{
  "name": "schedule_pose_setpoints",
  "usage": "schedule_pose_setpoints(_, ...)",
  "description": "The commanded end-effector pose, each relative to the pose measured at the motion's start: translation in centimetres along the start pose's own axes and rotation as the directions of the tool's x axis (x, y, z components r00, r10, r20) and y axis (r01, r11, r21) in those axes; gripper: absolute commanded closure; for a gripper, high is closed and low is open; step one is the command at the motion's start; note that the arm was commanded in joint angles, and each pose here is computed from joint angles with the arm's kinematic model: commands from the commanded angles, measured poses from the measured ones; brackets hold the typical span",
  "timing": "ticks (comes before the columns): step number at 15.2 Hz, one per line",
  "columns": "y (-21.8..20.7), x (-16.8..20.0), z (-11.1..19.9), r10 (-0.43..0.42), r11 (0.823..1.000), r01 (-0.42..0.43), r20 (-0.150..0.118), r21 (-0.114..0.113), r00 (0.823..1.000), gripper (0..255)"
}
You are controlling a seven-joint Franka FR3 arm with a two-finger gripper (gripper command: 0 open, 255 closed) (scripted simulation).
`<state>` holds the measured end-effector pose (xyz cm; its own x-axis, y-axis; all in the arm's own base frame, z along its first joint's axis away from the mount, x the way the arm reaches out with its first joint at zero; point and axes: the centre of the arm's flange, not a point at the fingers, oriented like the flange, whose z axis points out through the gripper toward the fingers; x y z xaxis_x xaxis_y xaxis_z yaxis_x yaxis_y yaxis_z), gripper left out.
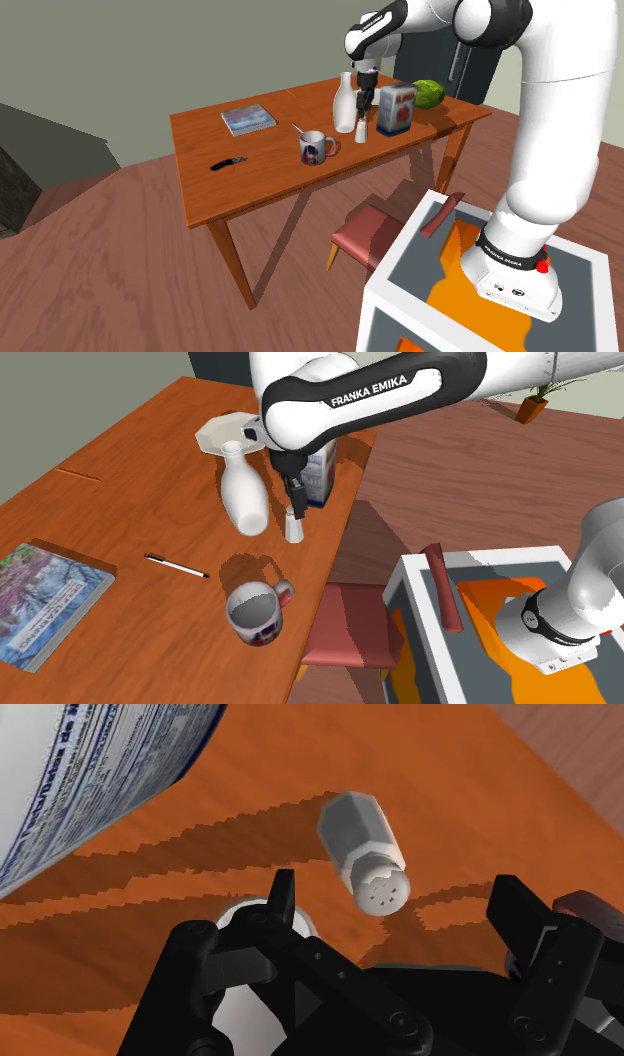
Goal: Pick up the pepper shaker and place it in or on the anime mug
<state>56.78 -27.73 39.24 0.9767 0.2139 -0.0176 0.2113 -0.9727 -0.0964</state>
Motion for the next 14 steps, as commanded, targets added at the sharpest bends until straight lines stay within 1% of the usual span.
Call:
schedule_pose_setpoints(1,0.6,0.4,1.4,-0.003,1.000,0.003,0.001,0.002,1.000,0)
schedule_pose_setpoints(7,0.6,0.4,4.3,-0.003,1.000,0.003,0.001,0.002,1.000,0)
schedule_pose_setpoints(14,0.6,0.4,4.3,-0.003,1.000,0.003,0.001,0.002,1.000,0)
